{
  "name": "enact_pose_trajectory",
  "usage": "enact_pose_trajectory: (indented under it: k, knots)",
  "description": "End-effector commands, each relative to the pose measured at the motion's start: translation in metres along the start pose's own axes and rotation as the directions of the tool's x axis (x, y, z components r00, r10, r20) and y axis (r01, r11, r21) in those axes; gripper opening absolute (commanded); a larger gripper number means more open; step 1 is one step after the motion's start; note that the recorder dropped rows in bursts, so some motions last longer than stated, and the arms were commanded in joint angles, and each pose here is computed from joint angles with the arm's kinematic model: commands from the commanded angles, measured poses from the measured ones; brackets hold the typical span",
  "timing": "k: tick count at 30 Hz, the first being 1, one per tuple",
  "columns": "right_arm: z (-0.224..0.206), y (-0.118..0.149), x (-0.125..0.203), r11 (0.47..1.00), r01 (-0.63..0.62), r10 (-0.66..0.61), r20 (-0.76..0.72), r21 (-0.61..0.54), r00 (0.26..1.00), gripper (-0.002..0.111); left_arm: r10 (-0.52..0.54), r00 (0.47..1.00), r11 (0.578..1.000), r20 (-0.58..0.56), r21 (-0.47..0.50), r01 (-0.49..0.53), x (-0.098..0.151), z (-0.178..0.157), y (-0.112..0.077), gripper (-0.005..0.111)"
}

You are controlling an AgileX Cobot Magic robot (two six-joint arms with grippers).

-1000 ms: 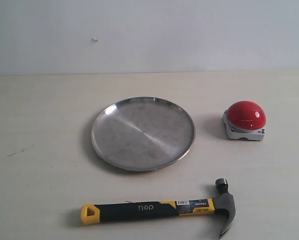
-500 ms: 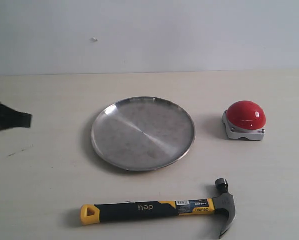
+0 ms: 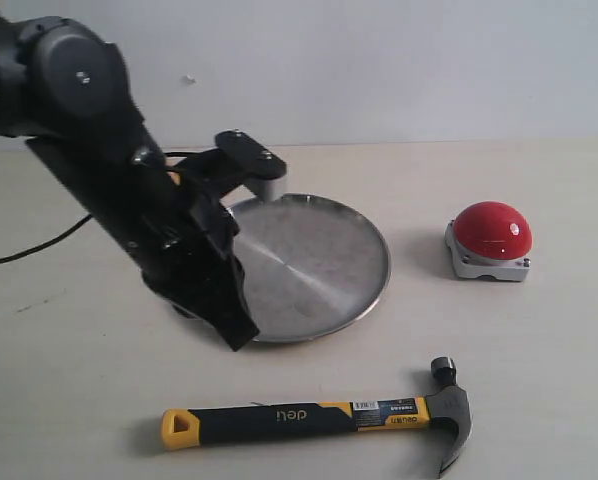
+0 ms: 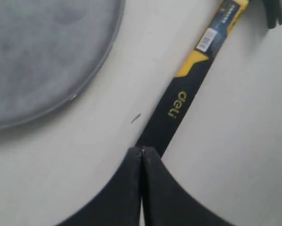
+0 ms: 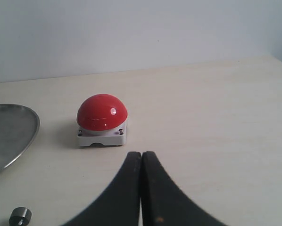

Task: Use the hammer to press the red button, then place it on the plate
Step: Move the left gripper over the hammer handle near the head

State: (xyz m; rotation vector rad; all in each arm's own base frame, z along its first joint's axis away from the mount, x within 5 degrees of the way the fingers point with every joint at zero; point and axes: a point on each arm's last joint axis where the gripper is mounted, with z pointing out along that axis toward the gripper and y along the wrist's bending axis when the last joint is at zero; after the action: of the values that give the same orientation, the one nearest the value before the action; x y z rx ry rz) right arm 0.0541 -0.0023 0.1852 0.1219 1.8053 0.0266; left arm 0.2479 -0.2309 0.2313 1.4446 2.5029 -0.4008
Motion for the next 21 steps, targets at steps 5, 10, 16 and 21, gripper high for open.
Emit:
enact_pose_trajectory:
  k: [5,10,16,21]
  knots:
    - [0.000,0.000,0.000,1.000,0.002,-0.002,0.017,0.004,1.000,0.000,0.201,0.973,0.980,-0.112,0.018,-0.200,-0.045,0.035,-0.017,0.000]
    - [0.000,0.000,0.000,1.000,0.002,-0.002,0.017,0.004,1.000,0.000,0.294,0.936,0.956,-0.194,0.084,-0.282,-0.063,0.063,-0.032,0.000]
    - [0.000,0.000,0.000,1.000,0.002,-0.002,0.017,0.004,1.000,0.000,0.391,0.892,0.920,-0.229,0.096,-0.379,-0.081,0.095,-0.049,0.000]
    - [0.000,0.000,0.000,1.000,0.002,-0.002,0.017,0.004,1.000,0.000,0.420,0.882,0.907,-0.215,0.098,-0.408,-0.092,0.104,-0.060,0.018]
